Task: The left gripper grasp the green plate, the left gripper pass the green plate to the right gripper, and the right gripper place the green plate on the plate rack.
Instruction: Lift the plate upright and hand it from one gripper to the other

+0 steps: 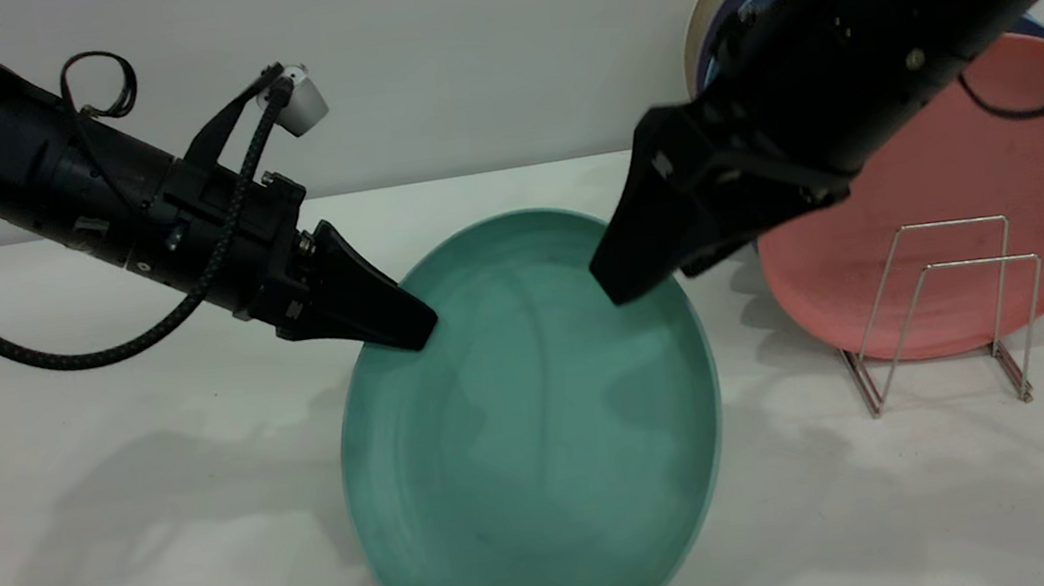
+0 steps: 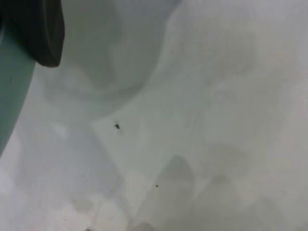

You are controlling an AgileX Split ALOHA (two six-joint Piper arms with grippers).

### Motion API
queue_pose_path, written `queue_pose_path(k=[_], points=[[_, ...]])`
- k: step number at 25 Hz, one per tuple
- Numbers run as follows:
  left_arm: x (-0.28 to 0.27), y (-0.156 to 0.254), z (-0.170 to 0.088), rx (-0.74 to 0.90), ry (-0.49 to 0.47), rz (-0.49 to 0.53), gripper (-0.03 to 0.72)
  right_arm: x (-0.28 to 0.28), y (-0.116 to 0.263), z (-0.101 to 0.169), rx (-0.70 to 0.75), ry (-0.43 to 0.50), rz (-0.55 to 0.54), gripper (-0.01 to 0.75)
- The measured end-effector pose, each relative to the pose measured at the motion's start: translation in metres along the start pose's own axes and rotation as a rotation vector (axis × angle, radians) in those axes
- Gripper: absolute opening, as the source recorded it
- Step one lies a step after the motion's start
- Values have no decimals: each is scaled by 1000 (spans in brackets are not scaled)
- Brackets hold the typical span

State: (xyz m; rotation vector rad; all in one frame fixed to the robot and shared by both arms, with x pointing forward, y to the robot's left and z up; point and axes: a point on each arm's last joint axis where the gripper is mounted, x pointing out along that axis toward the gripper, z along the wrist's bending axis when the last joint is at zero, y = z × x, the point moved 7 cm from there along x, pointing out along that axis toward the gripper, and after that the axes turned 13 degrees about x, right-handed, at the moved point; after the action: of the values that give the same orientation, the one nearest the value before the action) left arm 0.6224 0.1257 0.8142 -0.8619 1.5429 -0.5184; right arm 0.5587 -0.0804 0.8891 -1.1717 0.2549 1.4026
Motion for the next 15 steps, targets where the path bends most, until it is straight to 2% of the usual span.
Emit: queue_pose_path(k=[6,15], points=[[0,-1,1,26,-7,-6,18,10,8,-5,3,-5,40,568],[0,-7,4,53,-27,-40,18,12,7,-4,7,-17,31,568]])
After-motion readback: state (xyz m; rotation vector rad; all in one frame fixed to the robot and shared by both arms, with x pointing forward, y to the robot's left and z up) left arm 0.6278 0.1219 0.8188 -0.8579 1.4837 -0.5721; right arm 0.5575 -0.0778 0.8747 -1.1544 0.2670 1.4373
